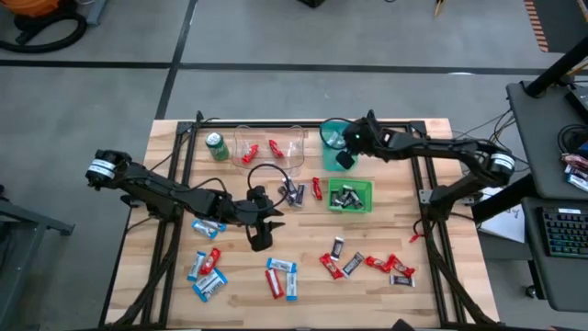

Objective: Sort candy
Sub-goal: Put the white chocolate bar into the blue bin

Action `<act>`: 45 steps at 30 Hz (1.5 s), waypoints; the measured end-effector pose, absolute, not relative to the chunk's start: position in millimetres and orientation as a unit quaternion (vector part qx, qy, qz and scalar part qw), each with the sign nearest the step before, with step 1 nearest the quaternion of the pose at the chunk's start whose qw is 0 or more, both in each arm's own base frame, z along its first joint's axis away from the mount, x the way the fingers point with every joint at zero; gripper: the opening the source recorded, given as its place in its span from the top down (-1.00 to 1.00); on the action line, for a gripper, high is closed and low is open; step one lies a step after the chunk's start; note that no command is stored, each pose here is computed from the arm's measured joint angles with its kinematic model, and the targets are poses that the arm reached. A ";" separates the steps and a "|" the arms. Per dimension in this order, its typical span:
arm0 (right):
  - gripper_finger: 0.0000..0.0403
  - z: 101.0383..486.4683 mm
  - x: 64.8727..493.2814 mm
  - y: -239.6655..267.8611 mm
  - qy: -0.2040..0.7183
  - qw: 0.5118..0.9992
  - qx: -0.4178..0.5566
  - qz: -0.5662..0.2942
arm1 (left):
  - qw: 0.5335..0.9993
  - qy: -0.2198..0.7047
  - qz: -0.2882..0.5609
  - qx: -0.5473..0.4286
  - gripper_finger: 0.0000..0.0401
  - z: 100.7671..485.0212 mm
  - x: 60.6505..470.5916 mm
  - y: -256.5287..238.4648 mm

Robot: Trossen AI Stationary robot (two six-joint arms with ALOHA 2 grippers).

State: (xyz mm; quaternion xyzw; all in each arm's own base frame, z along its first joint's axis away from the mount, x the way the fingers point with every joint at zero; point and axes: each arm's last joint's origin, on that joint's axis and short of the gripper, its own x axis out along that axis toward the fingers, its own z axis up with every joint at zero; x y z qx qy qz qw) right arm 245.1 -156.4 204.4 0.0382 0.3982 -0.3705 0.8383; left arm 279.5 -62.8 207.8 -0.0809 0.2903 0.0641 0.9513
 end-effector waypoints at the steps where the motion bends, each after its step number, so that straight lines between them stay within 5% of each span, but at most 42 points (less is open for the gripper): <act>1: 0.94 204.3 245.7 -157.2 0.396 0.836 0.033 -0.378 | 0.951 0.293 0.064 -0.078 0.37 207.4 279.2 -62.7; 7: 0.91 203.8 247.8 -158.9 0.391 0.836 0.022 -0.385 | 0.950 0.302 0.059 -0.057 0.37 206.1 278.2 -62.5; 17: 0.51 204.0 248.1 -158.4 0.385 0.837 0.034 -0.388 | 0.939 0.338 0.056 -0.022 0.37 200.3 273.7 -61.3; 25: 0.42 211.3 246.2 -154.3 0.364 0.845 0.064 -0.387 | 0.936 0.347 0.058 -0.025 0.37 198.9 272.4 -61.1; 36: 0.45 247.3 249.1 -103.4 0.300 0.914 0.126 -0.243 | 0.920 0.383 0.012 -0.076 0.37 194.6 266.0 -73.3; 45: 0.45 254.3 261.3 -36.5 0.304 0.939 0.098 -0.129 | 0.931 0.363 -0.031 -0.002 0.37 183.7 259.6 -121.3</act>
